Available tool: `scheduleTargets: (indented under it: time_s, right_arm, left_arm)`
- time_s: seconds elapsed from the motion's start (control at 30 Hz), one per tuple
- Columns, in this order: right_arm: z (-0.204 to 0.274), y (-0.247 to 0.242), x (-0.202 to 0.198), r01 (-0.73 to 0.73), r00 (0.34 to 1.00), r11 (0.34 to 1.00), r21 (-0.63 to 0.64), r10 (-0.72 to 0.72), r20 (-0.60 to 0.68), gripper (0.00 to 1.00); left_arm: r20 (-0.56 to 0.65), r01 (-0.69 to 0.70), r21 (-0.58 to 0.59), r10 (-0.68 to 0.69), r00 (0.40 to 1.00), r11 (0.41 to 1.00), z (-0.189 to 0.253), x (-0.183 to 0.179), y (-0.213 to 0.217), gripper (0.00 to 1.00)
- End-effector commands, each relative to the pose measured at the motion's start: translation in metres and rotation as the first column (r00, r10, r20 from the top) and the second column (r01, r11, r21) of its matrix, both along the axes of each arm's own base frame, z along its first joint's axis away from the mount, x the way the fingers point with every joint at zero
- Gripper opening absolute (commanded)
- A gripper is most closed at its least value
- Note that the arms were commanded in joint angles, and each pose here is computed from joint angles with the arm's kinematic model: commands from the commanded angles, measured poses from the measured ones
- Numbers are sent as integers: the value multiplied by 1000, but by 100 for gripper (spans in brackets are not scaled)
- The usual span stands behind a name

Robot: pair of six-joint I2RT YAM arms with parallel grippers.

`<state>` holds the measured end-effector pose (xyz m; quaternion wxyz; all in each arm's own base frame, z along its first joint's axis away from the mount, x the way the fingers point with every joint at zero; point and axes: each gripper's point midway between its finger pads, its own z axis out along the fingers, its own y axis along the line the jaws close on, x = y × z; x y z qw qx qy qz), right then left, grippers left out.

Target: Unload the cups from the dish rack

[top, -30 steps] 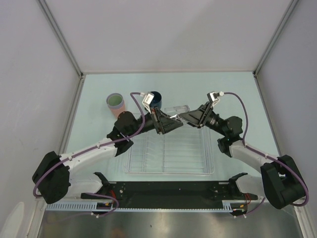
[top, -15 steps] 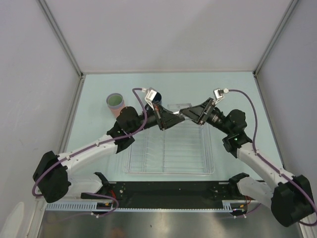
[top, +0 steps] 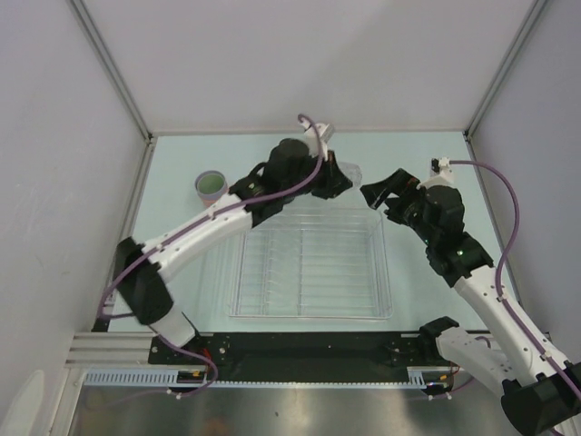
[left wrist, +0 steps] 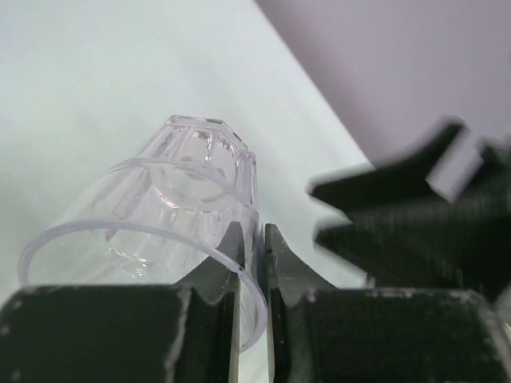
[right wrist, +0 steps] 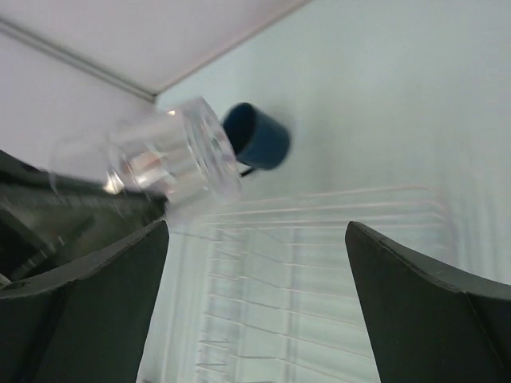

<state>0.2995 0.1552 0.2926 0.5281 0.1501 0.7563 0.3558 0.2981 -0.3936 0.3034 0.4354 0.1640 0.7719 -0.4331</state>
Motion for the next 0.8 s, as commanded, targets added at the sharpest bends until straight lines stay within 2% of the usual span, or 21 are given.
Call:
scheduleTargets:
  time_s: [0.0, 0.03, 0.07, 0.13, 0.2, 0.27, 0.33, 0.5, 0.77]
  right_arm:
    - [-24, -40, -2, 160, 981, 971, -177, -177, -86, 97]
    - [-24, -43, -2, 168, 979, 967, -189, -186, -83, 97]
    - [-27, -46, -4, 174, 976, 964, -199, -196, -96, 97]
    - [-25, -51, -5, 190, 972, 958, -216, -215, -99, 97]
    - [-23, -55, -6, 208, 967, 952, -226, -234, -95, 97]
    - [-22, -58, -7, 216, 965, 948, -235, -244, -98, 97]
    - [-22, -58, -7, 214, 964, 948, -236, -244, -105, 97]
    - [-29, -55, -6, 202, 964, 948, -245, -236, -121, 97]
    - [-55, -47, 4, 175, 958, 950, -258, -225, -179, 97]
  left_arm:
    - [-24, -160, 391, 183, 983, 907, -52, 56, 15, 0]
    - [-8, -195, 429, 220, 975, 882, -40, 66, 19, 0]
    - [-24, -197, 498, 240, 970, 845, -70, 77, 15, 0]
    - [2, -235, 527, 276, 961, 817, -65, 93, 19, 0]
    - [-20, -235, 569, 299, 954, 788, -90, 108, 18, 0]
    - [-43, -258, 565, 340, 939, 784, -88, 126, 25, 0]
    - [-94, -246, 572, 360, 928, 783, -107, 141, 29, 0]
    - [-158, -221, 609, 390, 907, 761, -149, 153, 37, 0]
    - [-214, -148, 679, 386, 897, 719, -200, 147, 38, 1]
